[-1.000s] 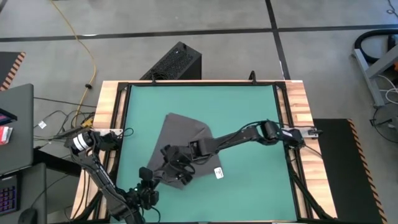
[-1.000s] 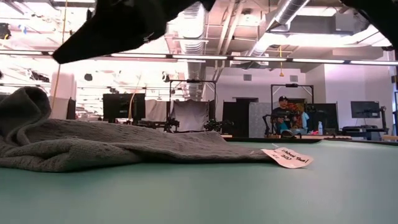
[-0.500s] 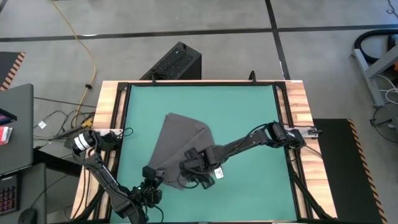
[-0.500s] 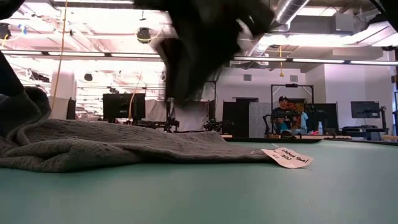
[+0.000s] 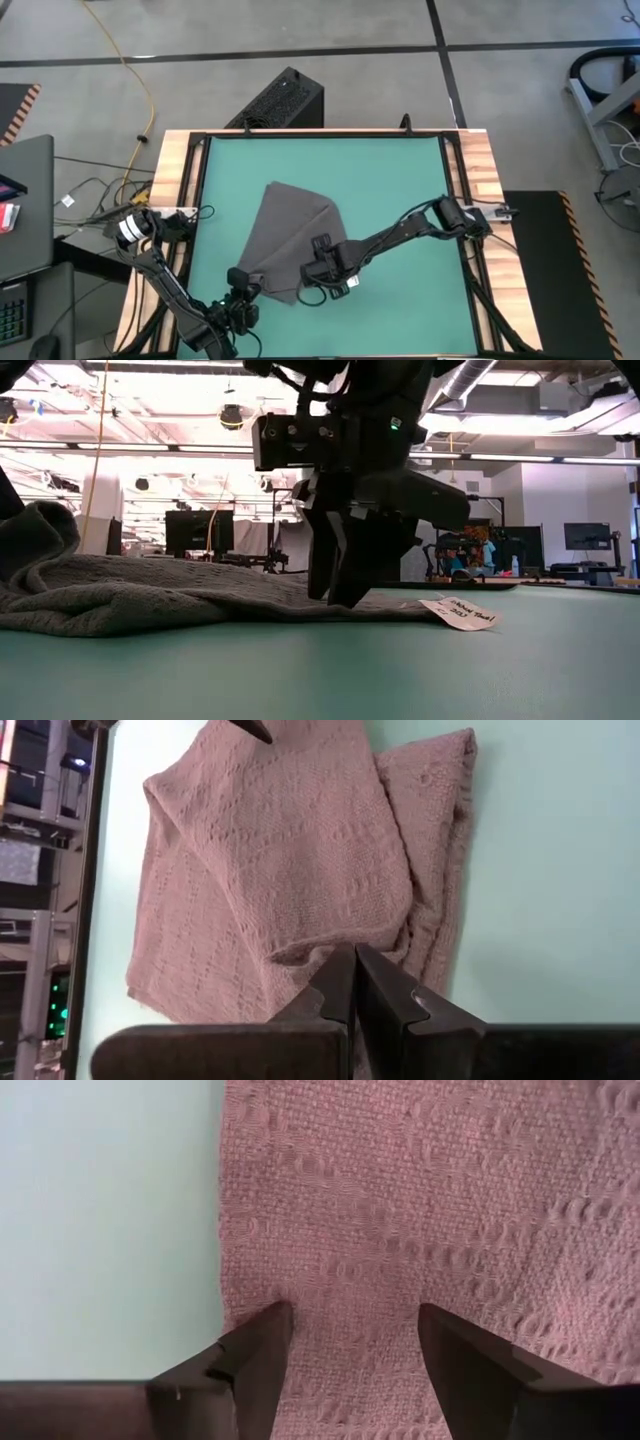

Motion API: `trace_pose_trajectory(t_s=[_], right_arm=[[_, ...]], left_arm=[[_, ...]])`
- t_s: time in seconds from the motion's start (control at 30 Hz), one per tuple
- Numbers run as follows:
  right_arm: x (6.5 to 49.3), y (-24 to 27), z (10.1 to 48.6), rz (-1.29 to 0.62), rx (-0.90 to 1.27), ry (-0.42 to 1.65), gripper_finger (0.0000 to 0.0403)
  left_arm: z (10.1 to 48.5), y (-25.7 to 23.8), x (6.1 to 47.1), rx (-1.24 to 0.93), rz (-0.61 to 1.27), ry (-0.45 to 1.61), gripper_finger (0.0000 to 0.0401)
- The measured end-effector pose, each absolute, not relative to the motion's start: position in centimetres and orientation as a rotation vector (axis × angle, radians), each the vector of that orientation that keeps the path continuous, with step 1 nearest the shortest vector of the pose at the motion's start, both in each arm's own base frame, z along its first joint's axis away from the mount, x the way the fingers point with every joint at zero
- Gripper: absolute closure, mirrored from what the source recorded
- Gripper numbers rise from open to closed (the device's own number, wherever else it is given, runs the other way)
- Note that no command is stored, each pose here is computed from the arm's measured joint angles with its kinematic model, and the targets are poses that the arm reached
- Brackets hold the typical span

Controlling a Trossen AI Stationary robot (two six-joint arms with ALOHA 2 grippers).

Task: Roll towel
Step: Fold the gray towel

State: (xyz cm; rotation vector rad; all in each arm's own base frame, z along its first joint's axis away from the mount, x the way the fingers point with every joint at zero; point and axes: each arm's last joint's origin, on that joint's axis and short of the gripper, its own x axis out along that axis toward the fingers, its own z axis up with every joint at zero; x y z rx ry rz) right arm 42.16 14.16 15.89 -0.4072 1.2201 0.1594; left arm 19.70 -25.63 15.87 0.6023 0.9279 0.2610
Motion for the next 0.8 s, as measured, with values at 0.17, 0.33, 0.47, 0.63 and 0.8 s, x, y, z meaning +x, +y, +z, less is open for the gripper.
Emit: trace_pose_trajectory(t_s=[0.17, 0.33, 0.47, 0.63, 0.8], right_arm=[[40.8, 16.1, 19.3, 0.202, -0.412, 1.133, 0.0167], [39.4, 18.0, 20.5, 0.179, -0.412, 1.095, 0.0172], [38.8, 18.8, 20.0, 0.145, -0.431, 1.094, 0.0172], [38.2, 19.2, 19.3, 0.121, -0.426, 1.117, 0.0172], [37.7, 19.8, 19.2, 0.118, -0.411, 1.121, 0.0172]], left_arm=[[15.9, -25.6, 19.7, 0.587, 0.272, 0.921, 0.0401], [17.5, -27.5, 20.2, 0.652, 0.198, 0.797, 0.0401], [17.9, -28.7, 21.2, 0.577, 0.17, 0.693, 0.0401], [17.2, -29.7, 22.4, 0.534, 0.158, 0.542, 0.0401], [13.5, -28.6, 23.4, 0.548, 0.179, 0.589, 0.0401]])
